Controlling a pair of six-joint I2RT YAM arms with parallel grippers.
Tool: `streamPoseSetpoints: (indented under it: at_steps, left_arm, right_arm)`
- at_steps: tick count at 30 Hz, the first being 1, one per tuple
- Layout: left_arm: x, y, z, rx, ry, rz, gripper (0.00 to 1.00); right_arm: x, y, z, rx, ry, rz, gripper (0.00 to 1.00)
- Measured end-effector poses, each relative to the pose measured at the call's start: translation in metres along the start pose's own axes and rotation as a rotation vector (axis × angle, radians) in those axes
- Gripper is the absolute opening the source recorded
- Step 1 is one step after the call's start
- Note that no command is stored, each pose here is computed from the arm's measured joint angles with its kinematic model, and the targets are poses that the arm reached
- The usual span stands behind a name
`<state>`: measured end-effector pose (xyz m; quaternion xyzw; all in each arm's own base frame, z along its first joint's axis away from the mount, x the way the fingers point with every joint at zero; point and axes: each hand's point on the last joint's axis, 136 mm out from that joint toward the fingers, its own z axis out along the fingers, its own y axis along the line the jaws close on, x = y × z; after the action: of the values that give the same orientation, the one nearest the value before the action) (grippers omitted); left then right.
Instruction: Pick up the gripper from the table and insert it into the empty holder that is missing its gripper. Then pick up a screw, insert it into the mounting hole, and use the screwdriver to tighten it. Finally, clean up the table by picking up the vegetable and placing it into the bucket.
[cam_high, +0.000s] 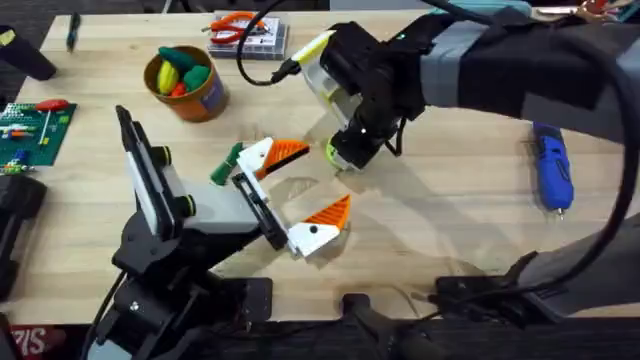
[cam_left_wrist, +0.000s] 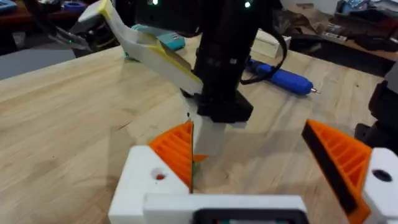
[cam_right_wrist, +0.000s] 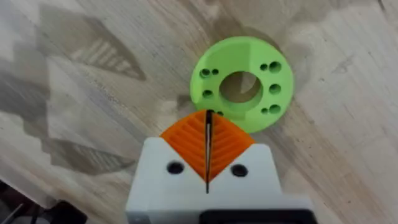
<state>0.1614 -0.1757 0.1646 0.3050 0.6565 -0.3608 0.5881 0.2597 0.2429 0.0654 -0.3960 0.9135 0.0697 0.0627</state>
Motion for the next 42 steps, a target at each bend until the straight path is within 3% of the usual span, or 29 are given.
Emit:
streamPoseSetpoints:
  at_steps: [2, 3, 6, 8, 20, 23, 24, 26, 27, 35, 38, 42]
  left_arm:
    - [0.000, 0.000, 0.000, 0.000, 0.000, 0.000, 0.985]
    - [0.000, 0.000, 0.000, 0.000, 0.000, 0.000, 0.985]
    - [0.000, 0.000, 0.000, 0.000, 0.000, 0.000, 0.985]
    - [0.000, 0.000, 0.000, 0.001, 0.000, 0.000, 0.985]
    - [0.000, 0.000, 0.000, 0.000, 0.000, 0.000, 0.985]
    - [0.000, 0.000, 0.000, 0.000, 0.000, 0.000, 0.985]
    - [0.000, 0.000, 0.000, 0.000, 0.000, 0.000, 0.985]
    - [0.000, 0.000, 0.000, 0.000, 0.000, 0.000, 0.985]
    - [0.000, 0.000, 0.000, 0.000, 0.000, 0.000, 0.985]
    - [0.000, 0.001, 0.000, -0.007, -0.001, 0.000, 0.985]
    - [0.000, 0.004, 0.000, -0.022, -0.003, 0.001, 0.985]
    - [-0.001, 0.008, 0.000, -0.046, -0.005, 0.001, 0.985]
  right_arm:
    - [-0.001, 0.000, 0.000, -0.002, -0.002, 0.000, 0.016]
    - [0.000, 0.000, 0.000, -0.004, -0.002, 0.002, 0.091]
    - [-0.001, 0.000, 0.000, -0.005, -0.002, 0.002, 0.518]
    - [-0.001, 0.000, 0.000, -0.005, -0.003, 0.001, 0.636]
    - [0.004, 0.002, 0.000, -0.012, 0.016, 0.003, 0.747]
    - [0.007, 0.003, -0.001, -0.016, 0.026, 0.008, 0.966]
    - [0.007, 0.003, -0.002, -0.016, 0.024, 0.009, 0.985]
    - [0.005, 0.003, -0.008, -0.012, 0.005, 0.015, 0.993]
    - [0.000, 0.001, -0.032, 0.008, -0.066, 0.022, 0.994]
    - [0.000, -0.012, -0.125, 0.097, -0.332, 0.071, 0.995]
    - [0.011, -0.014, -0.134, 0.134, -0.391, 0.106, 0.994]
    - [0.031, -0.014, -0.111, 0.139, -0.390, 0.169, 0.994]
